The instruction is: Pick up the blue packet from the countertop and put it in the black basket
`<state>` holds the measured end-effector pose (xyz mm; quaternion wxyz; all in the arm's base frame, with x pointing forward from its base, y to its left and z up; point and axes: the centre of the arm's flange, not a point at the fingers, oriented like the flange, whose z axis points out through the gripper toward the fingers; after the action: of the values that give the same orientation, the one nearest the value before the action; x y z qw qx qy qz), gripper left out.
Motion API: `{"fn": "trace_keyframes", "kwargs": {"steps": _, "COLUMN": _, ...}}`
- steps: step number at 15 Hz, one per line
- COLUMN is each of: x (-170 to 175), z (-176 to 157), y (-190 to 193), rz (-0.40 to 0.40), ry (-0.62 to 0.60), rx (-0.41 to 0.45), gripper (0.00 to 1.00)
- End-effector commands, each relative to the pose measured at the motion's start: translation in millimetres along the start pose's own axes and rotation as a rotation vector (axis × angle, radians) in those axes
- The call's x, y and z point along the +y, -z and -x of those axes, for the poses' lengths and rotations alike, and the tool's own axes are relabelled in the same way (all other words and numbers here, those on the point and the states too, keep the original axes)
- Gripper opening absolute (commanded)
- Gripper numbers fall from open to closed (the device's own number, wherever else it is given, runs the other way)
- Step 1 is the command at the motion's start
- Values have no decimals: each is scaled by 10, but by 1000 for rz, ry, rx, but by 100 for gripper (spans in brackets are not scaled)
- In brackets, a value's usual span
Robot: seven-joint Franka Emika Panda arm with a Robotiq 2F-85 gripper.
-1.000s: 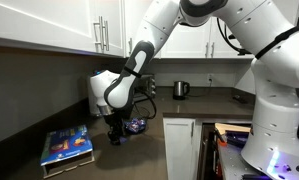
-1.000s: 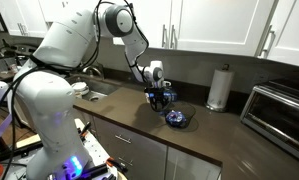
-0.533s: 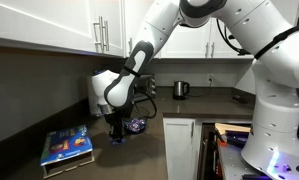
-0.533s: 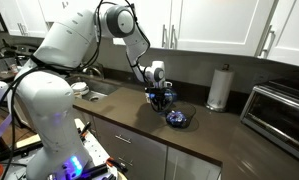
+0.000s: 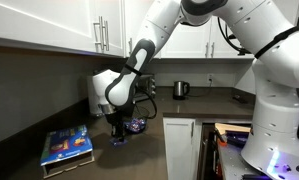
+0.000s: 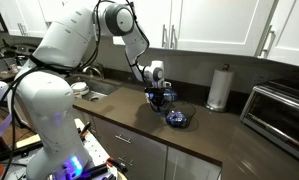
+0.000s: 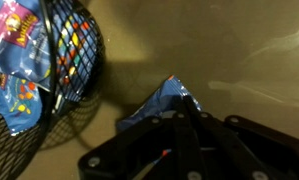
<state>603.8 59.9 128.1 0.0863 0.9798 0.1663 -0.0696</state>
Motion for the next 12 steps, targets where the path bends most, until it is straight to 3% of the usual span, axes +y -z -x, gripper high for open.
{"fn": "trace_keyframes", "kwargs": {"steps": 1, "x": -8, "z": 210, "y": 80, "rz": -35, "ry": 27, "rx": -21, "gripper": 5}}
{"fn": "trace_keyframes", "kwargs": {"steps": 11, "x": -79, "z": 573, "y": 246, "rz": -32, "ry": 55, "rx": -36, "gripper": 5}}
{"fn": "trace_keyframes", "kwargs": {"steps": 12, "x": -66, "z": 575, "y": 264, "rz": -27, "ry": 47, "rx": -22, "gripper": 30}}
